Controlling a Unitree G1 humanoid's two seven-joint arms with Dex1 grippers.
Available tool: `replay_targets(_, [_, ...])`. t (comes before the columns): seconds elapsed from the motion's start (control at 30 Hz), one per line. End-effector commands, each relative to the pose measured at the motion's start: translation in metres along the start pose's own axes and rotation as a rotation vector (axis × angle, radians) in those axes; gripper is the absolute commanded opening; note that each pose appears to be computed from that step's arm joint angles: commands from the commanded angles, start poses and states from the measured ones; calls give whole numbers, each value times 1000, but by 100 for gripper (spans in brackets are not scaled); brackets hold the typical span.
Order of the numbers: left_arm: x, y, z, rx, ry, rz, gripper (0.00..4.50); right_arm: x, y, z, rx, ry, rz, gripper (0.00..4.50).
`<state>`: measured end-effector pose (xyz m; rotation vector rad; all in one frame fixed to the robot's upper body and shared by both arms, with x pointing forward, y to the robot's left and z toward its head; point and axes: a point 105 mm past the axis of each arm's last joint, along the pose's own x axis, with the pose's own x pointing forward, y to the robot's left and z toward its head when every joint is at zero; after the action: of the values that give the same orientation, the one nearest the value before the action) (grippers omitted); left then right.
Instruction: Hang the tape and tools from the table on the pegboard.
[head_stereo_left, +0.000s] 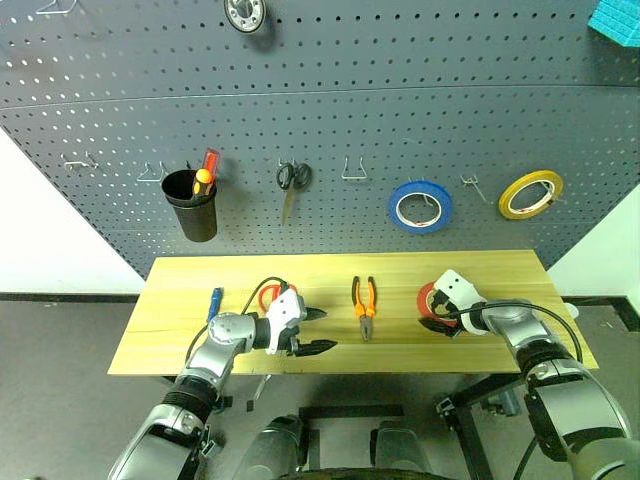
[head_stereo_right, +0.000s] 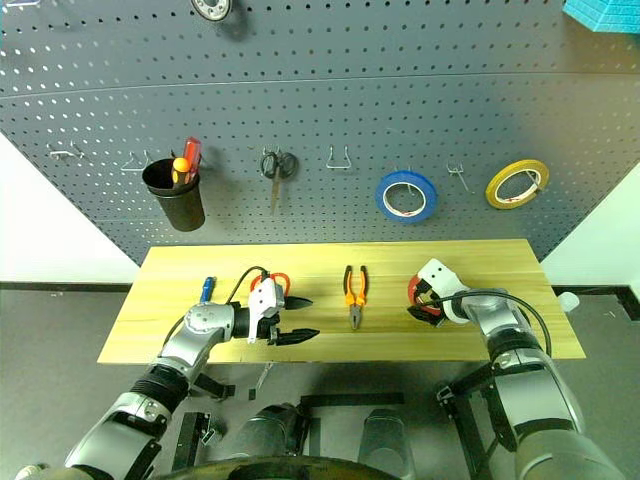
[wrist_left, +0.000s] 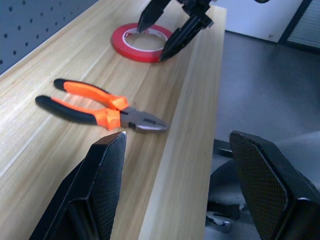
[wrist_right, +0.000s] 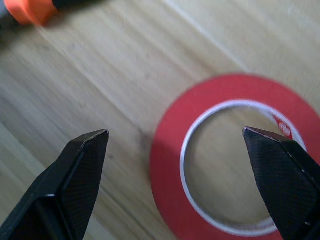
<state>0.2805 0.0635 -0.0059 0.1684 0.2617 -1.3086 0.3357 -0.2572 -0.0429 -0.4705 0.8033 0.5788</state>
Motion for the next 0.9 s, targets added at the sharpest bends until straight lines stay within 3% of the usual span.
replay_targets(0.03, [1, 0, 4, 23, -9, -4, 342, 2, -7, 6, -5, 43, -42, 450])
replay_targets(0.33, [-8, 1, 1, 2, -22, 35, 342, 7, 0, -8, -46, 156, -19, 450])
replay_targets(0.43, [-9, 0, 0, 0, -22, 41, 347, 8, 2, -10, -52, 169, -13, 386])
replay_targets(0.73, [-11, -1, 0, -3, -23, 46, 347, 9, 11, -17, 19, 204, 50, 80])
replay_targets(0.9, [-12, -1, -1, -3, -24, 53, 347, 8, 14, -17, 41, 189, 80, 67])
